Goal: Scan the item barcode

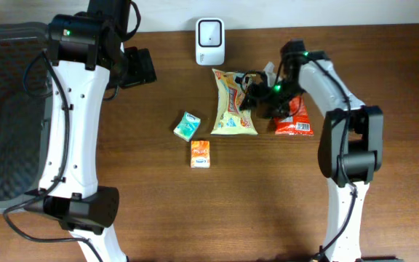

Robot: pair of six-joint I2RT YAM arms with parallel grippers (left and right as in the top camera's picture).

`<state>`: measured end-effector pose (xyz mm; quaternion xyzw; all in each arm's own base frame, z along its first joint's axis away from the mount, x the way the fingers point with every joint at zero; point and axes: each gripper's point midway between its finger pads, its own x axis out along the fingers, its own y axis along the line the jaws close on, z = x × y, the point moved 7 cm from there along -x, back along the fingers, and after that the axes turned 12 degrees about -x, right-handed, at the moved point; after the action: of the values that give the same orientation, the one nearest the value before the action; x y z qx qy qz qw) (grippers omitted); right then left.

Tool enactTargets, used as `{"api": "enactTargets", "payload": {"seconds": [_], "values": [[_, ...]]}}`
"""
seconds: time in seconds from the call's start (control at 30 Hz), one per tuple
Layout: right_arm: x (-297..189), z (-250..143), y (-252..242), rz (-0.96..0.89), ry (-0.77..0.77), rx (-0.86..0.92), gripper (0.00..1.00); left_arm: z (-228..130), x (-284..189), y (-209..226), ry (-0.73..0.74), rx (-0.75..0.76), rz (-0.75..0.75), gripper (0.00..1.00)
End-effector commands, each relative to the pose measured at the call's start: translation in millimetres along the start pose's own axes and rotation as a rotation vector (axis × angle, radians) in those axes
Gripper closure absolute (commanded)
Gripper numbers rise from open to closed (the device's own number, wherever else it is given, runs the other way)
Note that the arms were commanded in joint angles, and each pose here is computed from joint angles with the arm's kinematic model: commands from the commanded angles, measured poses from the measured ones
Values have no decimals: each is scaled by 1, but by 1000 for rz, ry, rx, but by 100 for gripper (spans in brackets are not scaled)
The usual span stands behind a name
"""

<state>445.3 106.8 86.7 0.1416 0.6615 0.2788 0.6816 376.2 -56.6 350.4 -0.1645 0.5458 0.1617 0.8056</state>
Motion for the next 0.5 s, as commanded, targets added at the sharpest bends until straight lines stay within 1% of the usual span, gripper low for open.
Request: {"api": "enactTargets", "payload": {"seconds": [0.0,0.03,0.07,0.13,0.17,0.27,0.33,0.4,0.47], "values": [[43,-12,5,-8,50,6,11,1,1,0,1,-7,1,1],[50,-12,7,-8,44,9,11,1,1,0,1,-7,1,1],[57,-11,8,-4,30,-8,20,1,1,0,1,-7,1,1],[62,-10,8,-5,14,7,76,1,1,0,1,-7,1,1],[62,-8,8,-7,6,10,96,1,1,0,1,-7,1,1],[57,-2,7,-8,-19,3,96,1,1,0,1,-7,1,1],[41,7,5,-34,-57,2,96,1,1,0,1,-7,1,1],[3,13,3,-248,-111,45,96,1,1,0,1,-7,1,1],[-38,14,13,-471,-171,21,96,1,1,0,1,-7,1,1]]}}
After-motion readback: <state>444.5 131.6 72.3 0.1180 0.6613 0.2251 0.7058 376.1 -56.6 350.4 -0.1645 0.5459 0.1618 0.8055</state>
